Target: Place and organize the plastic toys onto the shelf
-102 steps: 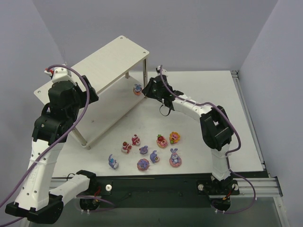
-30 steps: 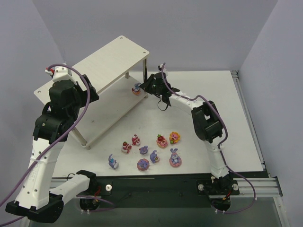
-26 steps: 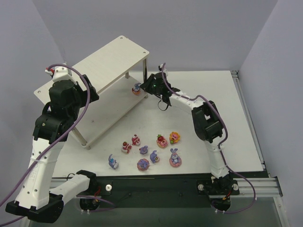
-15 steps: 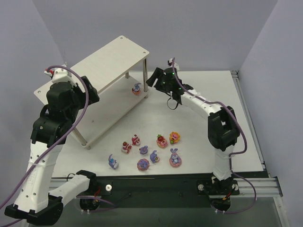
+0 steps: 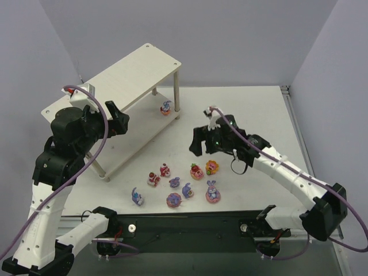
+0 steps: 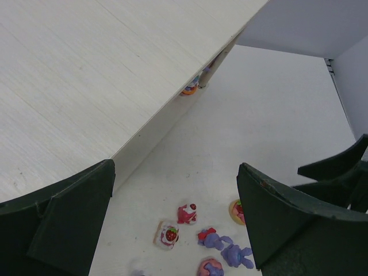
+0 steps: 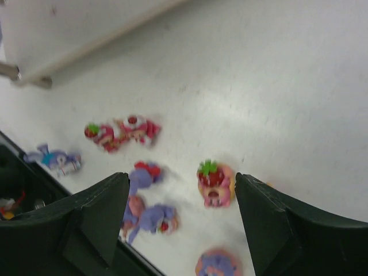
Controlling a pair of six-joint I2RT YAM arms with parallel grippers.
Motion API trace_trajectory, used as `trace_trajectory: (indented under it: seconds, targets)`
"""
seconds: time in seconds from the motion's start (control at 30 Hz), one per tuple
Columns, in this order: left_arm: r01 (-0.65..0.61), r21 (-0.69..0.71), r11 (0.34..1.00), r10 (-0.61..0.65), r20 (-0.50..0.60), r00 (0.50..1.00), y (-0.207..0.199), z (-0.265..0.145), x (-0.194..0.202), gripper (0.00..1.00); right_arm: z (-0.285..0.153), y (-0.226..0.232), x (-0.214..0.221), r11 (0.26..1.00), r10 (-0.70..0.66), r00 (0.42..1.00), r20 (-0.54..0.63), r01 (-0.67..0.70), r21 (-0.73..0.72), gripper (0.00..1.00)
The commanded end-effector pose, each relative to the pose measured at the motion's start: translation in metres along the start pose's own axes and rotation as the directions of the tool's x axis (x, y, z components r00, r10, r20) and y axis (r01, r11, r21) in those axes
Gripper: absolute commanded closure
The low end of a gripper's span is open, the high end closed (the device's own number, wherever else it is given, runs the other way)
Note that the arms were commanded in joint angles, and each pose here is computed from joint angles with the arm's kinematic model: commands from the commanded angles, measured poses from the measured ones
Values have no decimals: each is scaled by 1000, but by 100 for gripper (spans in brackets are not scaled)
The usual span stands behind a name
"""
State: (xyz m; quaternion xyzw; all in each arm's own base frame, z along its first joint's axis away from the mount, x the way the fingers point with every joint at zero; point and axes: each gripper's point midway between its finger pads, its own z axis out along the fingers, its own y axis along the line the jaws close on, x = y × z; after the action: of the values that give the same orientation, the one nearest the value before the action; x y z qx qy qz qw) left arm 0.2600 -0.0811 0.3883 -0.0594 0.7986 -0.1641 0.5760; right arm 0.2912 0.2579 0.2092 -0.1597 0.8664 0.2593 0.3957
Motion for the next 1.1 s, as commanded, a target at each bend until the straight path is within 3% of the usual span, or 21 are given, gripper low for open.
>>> trace_trajectory:
  seconds: [0.0,0.17,0.27,0.4,0.8,1.07]
  targets:
    - [-22,1,1000,22,57,998,-1,0,-14,3,-31,-18,67,993,1,994,-109,12,118,24]
    - [-25,31,999,23,58,998,-6,2,-14,3,-62,-50,108,951,72,997,-39,-57,304,16]
    - [-23,41,999,20,55,998,-9,6,-14,3,-72,-47,123,960,89,994,-69,-67,271,14]
    - [-27,34,999,25,49,998,-9,8,-15,3,-73,-44,162,969,93,973,-213,-39,243,12]
    - [-1,34,999,1,4,1000,-7,10,0,3,-54,-41,223,970,145,954,-264,-84,229,13]
    - [0,27,1000,0,-14,1000,-4,11,7,3,-40,-44,249,966,95,950,-297,-16,258,14]
